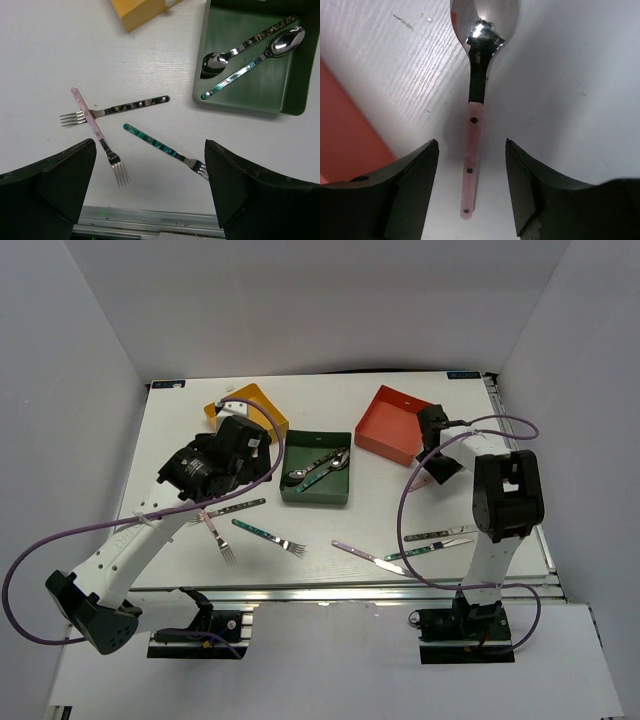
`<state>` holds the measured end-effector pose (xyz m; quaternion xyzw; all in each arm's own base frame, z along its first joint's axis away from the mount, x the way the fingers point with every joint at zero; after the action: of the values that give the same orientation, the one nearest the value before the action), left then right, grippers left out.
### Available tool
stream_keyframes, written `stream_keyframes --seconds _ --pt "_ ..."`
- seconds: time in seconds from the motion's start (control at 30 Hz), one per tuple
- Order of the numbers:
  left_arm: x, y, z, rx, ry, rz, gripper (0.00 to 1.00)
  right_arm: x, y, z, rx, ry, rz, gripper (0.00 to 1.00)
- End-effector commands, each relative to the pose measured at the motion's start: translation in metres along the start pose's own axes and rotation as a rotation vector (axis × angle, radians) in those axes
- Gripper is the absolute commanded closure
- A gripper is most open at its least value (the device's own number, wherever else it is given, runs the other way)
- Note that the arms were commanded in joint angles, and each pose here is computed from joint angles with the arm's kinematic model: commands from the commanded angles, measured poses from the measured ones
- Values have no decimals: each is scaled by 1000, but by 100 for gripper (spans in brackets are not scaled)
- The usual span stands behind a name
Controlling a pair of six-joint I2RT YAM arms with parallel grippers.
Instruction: Sort the eating utensils into containers
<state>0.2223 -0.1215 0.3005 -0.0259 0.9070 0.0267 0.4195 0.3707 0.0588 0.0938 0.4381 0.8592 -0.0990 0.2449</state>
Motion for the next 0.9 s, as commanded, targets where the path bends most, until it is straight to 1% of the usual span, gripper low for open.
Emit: stream_keyframes --seconds 0.0,0.03,0.1,0.13,0.23,0.27,0.3,0.33,0.4,0.43,0.5,0.53,0.6,0.67,0.7,0.73,0.77,0.8,0.87 --pt "3 -1 0 8 18 8 2 -1 1 13 -7 14 -19 43" --pt "3 -2 1 10 20 10 2 1 -6 16 15 26 -12 52" --pt "2 -3 2 14 23 12 2 3 -11 12 14 22 14 59" --pt "1 -4 2 16 22 11 2 8 -17 15 17 26 19 68" --pt "1 -6 3 27 24 12 2 9 -24 10 4 22 42 82" --pt "2 -6 3 29 24 15 2 10 -28 9 -4 20 48 82" --pt "3 -5 3 31 27 17 2 10 -30 6 -15 22 56 90" --pt "3 -5 4 28 29 17 2 10 -30 6 -17 26 57 94" --pt "4 -4 3 27 28 22 2 2 -28 -8 -54 10 72 100" --pt "3 -4 1 28 26 20 2 0 -25 -17 -86 6 67 100" --pt "1 -2 -2 31 11 9 2 -16 -9 -53 -232 -55 77 100" --pt "-2 -2 -4 30 -5 -1 2 -13 2 -72 -302 -80 29 100" --pt "-6 0 -6 32 -26 -20 2 -26 27 -120 -461 -157 6 100" --pt "-9 0 -7 22 -48 -37 2 -10 49 -151 -532 -174 -66 100" --pt "-10 -1 -6 21 -54 -43 2 -4 59 -164 -558 -174 -81 100" --pt "-12 -1 -5 14 -61 -53 2 10 74 -180 -585 -146 -86 100" --pt "-13 -2 -5 16 -63 -57 2 17 82 -188 -611 -128 -81 100" --pt "-14 -4 -3 15 -62 -61 2 34 91 -197 -642 -98 -90 100" --pt "-18 -7 -5 32 -67 -73 2 55 112 -201 -658 -51 -39 100"
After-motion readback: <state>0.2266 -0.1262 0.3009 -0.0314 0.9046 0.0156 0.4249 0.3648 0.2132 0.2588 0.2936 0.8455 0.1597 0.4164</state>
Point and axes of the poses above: each gripper's point midway between its finger pads, its own z axis out along the fingers, its own y axis along the line the jaws close on, x = y × z, the point moved 7 cm from there along -z, back along the fingers
